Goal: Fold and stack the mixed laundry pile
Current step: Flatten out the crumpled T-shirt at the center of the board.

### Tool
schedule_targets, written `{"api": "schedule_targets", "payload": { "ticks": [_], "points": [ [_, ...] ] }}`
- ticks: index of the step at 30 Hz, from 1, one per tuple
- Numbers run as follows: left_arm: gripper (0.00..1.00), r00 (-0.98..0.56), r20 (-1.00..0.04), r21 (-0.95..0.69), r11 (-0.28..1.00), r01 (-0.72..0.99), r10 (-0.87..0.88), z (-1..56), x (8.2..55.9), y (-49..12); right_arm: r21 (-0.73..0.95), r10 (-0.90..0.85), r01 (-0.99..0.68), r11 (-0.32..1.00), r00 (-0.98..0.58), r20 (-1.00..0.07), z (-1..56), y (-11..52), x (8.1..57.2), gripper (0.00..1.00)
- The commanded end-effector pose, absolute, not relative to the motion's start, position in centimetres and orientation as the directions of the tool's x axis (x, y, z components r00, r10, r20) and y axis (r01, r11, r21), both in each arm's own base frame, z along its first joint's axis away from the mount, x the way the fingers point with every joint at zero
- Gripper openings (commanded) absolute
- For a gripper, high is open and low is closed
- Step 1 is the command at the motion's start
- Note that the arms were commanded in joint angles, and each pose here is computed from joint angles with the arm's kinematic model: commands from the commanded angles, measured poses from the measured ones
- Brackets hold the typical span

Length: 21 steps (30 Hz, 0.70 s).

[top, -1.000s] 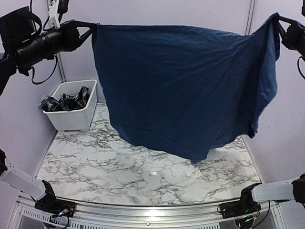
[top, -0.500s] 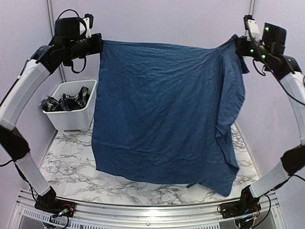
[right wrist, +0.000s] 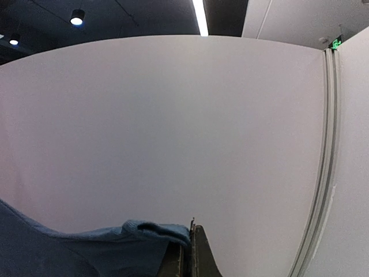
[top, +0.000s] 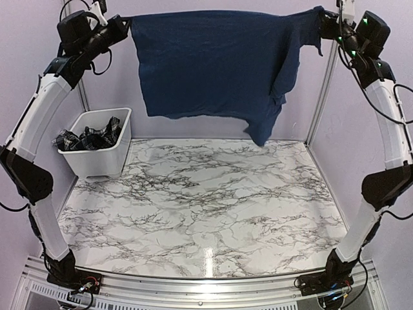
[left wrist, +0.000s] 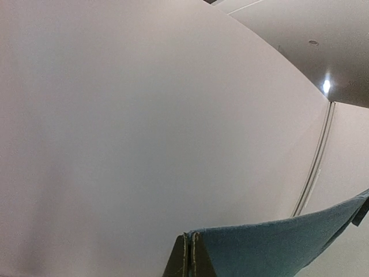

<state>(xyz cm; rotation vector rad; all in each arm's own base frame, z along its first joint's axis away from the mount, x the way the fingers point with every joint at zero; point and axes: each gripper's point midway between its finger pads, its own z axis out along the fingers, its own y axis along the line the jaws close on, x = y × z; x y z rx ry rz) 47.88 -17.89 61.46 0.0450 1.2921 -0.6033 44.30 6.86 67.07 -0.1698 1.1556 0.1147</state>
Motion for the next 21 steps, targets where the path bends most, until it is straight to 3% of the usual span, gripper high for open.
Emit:
{"api": "schedule_targets", "payload": {
  "ticks": [1, 4, 8, 12, 17, 21],
  "points": [
    [0.0, 0.058, -0.965, -0.203, 0.869, 0.451, -0.255, 54.1, 50.3, -19.1, -0.108, -0.018, -0.304, 0.946, 0.285, -0.958, 60.8, 8.7, 45.9, 0.0],
    [0.0, -0.133, -0.98, -0.192, 0.861, 0.471, -0.146, 44.0, 50.8, -20.4, -0.067, -0.043, -0.406, 0.911, 0.068, -0.997, 51.1, 10.4, 46.4, 0.0],
    [0.0, -0.324, -0.94, -0.245, 0.865, 0.439, -0.102, 30.6, 47.5, -19.7, 0.021, -0.099, -0.525, 0.851, -0.199, -0.975, 38.6, 12.4, 43.9, 0.0],
    [0.0, -0.424, -0.905, -0.254, 0.853, 0.456, -0.043, 24.7, 43.7, -19.5, 0.143, -0.11, -0.577, 0.804, -0.38, -0.918, 31.8, 14.1, 39.5, 0.0],
    [0.0, -0.513, -0.856, -0.241, 0.824, 0.513, 0.069, 20.8, 37.6, -19.5, 0.291, -0.114, -0.577, 0.764, -0.563, -0.818, 27.6, 15.9, 33.2, 0.0],
    [0.0, -0.602, -0.779, -0.208, 0.832, 0.514, 0.177, 16.6, 33.0, -19.1, 0.443, -0.101, -0.51, 0.738, -0.732, -0.674, 23.3, 17.2, 28.7, 0.0]
  ]
}}
